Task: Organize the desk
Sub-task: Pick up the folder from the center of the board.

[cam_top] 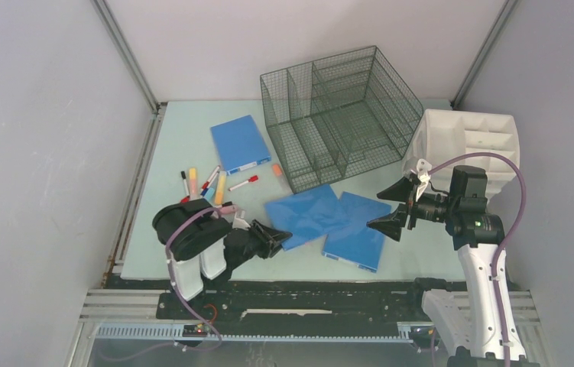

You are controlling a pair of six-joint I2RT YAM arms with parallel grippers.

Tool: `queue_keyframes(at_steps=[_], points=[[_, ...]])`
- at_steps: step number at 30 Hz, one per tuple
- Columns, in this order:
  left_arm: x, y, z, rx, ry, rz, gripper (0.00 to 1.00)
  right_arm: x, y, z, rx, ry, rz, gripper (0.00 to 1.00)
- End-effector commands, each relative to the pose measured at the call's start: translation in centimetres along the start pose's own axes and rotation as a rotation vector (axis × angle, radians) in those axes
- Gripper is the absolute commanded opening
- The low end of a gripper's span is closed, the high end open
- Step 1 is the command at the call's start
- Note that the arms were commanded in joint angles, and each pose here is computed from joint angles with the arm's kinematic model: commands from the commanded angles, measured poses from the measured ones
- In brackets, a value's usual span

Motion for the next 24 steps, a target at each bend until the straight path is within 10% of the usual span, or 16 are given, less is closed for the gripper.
queue_keyframes(at_steps=[1, 14, 24], points=[[1.0, -1.3, -0.2, 0.069, 0.043, -0.034, 0.36, -0.3, 0.2, 0.0, -0.009, -0.007, -0.037, 1.00], [0.9, -4.5, -2.8, 0.204, 0.026, 0.048, 0.02, -0.3, 0.3, 0.0, -0.012, -0.008, -0.037, 1.00], [2.0, -7.1, -4.0, 0.286, 0.066, 0.198, 0.00, -0.3, 0.5, 0.0, -0.019, -0.013, -0.038, 1.00]])
Point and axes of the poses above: each gripper's point midway between its finger pads, its own z axis out along the fingers, its own y axis along the line the jaws close on, x = y × z, the point moved 1 cm from there along -z, back along the fingers, and after that the axes turned 6 degrees about -z, right-handed, at the moved point
